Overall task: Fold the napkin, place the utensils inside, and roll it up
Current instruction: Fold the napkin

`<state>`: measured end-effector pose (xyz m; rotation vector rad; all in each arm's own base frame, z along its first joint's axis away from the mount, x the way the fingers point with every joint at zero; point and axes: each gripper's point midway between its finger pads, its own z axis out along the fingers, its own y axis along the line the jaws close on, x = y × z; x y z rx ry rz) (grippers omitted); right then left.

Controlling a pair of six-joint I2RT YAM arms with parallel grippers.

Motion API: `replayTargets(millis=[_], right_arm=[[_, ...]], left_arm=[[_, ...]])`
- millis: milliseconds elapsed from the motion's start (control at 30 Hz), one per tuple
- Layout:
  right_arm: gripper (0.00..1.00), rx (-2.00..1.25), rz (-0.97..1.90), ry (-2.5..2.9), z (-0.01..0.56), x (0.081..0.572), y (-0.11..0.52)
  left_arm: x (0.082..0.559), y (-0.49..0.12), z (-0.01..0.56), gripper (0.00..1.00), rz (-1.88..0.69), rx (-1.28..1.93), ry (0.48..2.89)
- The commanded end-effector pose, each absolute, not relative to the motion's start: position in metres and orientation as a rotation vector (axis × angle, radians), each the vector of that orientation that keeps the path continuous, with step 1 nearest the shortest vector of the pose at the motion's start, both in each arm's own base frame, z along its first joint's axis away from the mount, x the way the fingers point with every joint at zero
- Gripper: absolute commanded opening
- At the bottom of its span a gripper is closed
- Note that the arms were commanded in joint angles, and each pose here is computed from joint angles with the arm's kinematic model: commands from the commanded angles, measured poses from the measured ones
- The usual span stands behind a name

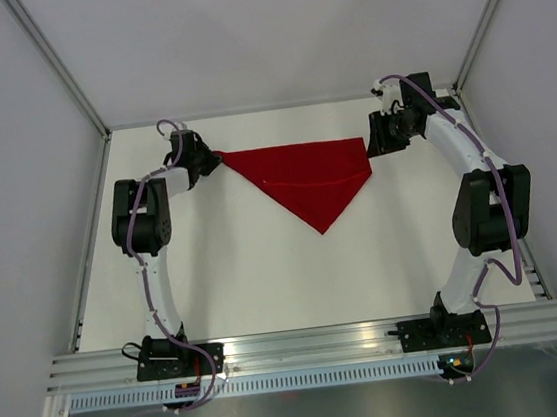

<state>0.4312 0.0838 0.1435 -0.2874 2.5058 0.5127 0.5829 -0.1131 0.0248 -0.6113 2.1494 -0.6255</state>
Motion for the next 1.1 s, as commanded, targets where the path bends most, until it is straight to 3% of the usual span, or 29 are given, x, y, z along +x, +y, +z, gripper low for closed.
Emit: replayTargets(millis=[0,367,500,767,1067], right_arm=[[0.39,-0.320,0.497,2.481,0.149,0.432,0.089],[0.40,-0.476,0.480,2.507,0.136,0.425,0.124],[0.39,-0.520,0.476,2.514,0.131,0.422,0.136],[0.39,-0.546,0.477,2.508,0.132,0.421,0.144],[0.38,-0.540,0.461,2.503,0.135,0.421,0.143]], left_arm=[[0.574,-0.102,0.061,0.02,-0.613,-0.658,2.038],[0.519,-0.074,0.072,0.02,-0.595,-0.701,1.922],[0.508,-0.082,0.098,0.02,-0.665,-0.561,1.812],[0.469,-0.174,0.157,0.02,-1.004,0.046,1.665],[0.407,-0.273,0.141,0.02,-1.087,0.532,1.766]])
